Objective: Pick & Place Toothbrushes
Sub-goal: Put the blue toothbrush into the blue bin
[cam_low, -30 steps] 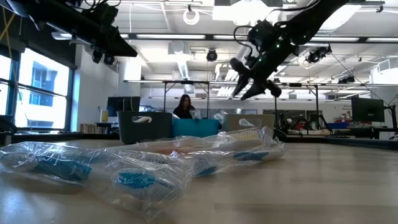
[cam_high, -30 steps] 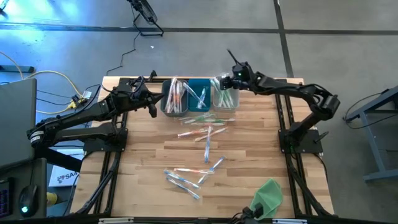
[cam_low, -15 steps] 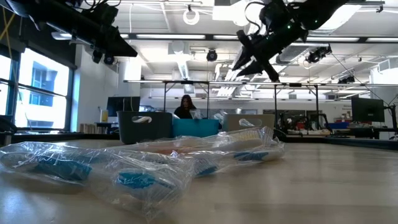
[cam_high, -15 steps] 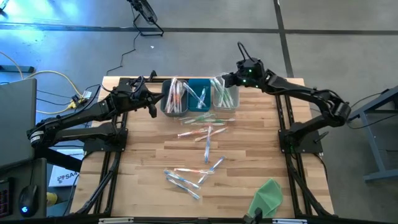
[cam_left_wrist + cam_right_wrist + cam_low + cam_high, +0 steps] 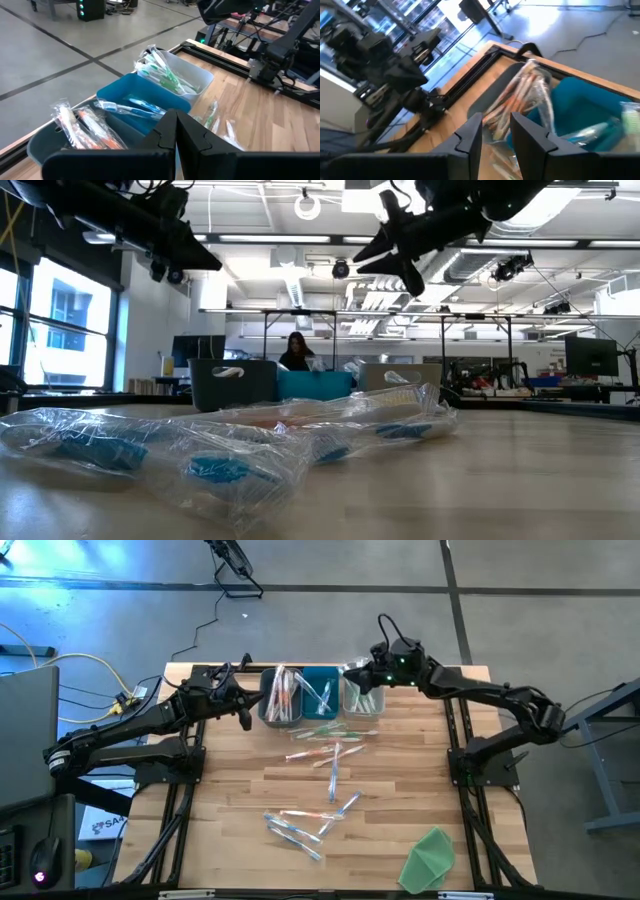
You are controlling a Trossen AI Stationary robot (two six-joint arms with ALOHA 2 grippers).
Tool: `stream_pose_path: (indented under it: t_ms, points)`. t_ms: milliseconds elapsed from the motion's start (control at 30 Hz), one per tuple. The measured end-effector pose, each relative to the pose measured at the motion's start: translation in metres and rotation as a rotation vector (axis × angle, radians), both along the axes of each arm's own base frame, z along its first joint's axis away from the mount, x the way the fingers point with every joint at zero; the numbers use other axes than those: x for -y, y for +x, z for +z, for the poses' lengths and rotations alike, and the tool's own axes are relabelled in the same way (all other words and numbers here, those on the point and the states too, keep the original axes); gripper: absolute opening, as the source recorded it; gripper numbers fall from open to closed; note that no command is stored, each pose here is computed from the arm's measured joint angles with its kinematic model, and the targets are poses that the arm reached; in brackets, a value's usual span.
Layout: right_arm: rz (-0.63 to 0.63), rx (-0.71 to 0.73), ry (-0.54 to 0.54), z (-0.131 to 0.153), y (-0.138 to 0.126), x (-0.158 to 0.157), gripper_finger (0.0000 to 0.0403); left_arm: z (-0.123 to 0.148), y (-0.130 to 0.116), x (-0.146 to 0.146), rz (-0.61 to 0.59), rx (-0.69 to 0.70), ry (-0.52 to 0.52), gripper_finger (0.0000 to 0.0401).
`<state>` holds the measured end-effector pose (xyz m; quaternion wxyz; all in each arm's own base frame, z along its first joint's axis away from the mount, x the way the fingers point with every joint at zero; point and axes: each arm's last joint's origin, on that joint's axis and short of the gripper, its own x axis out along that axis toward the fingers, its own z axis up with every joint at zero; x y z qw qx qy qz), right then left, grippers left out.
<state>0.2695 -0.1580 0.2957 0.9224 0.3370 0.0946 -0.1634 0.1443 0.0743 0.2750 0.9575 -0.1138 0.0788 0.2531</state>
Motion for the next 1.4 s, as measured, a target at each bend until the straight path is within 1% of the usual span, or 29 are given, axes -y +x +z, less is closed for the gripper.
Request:
stream_pose_path:
  t_ms: [100, 300, 567, 867, 933, 1167, 1300, 1400]
  points:
    - [0.038, -0.003, -0.022, 0.0, 0.005, -0.009, 0.0093, 0.0, 0.0, 0.0, -0.017, 0.002, -0.003, 0.0]
    - [0.097, -0.005, -0.029, 0.0, 0.013, -0.025, 0.0093, 0.0, 0.0, 0.0, -0.018, 0.003, -0.007, 0.0]
    - [0.131, -0.013, -0.042, 0.0, 0.025, -0.052, 0.0093, 0.0, 0.0, 0.001, -0.024, 0.004, -0.008, 0.0]
    - [0.17, -0.024, -0.073, 0.0, 0.038, -0.098, 0.0093, 0.0, 0.002, 0.005, -0.181, 0.019, -0.042, 0.0]
    - [0.172, -0.028, -0.081, 0.0, 0.04, -0.107, 0.0093, -0.001, 0.002, 0.006, -0.194, 0.017, -0.066, 0.0]
    - [0.202, -0.032, -0.099, -0.001, 0.043, -0.133, 0.0093, -0.008, 0.0, 0.006, -0.172, -0.016, -0.174, 0.0]
    - [0.22, -0.036, -0.1, -0.001, 0.043, -0.139, 0.0093, -0.012, -0.001, 0.007, -0.16, -0.031, -0.246, 0.0]
    - [0.219, -0.039, -0.101, -0.001, 0.043, -0.138, 0.0093, -0.011, 0.0, 0.007, -0.172, -0.022, -0.249, 0.0]
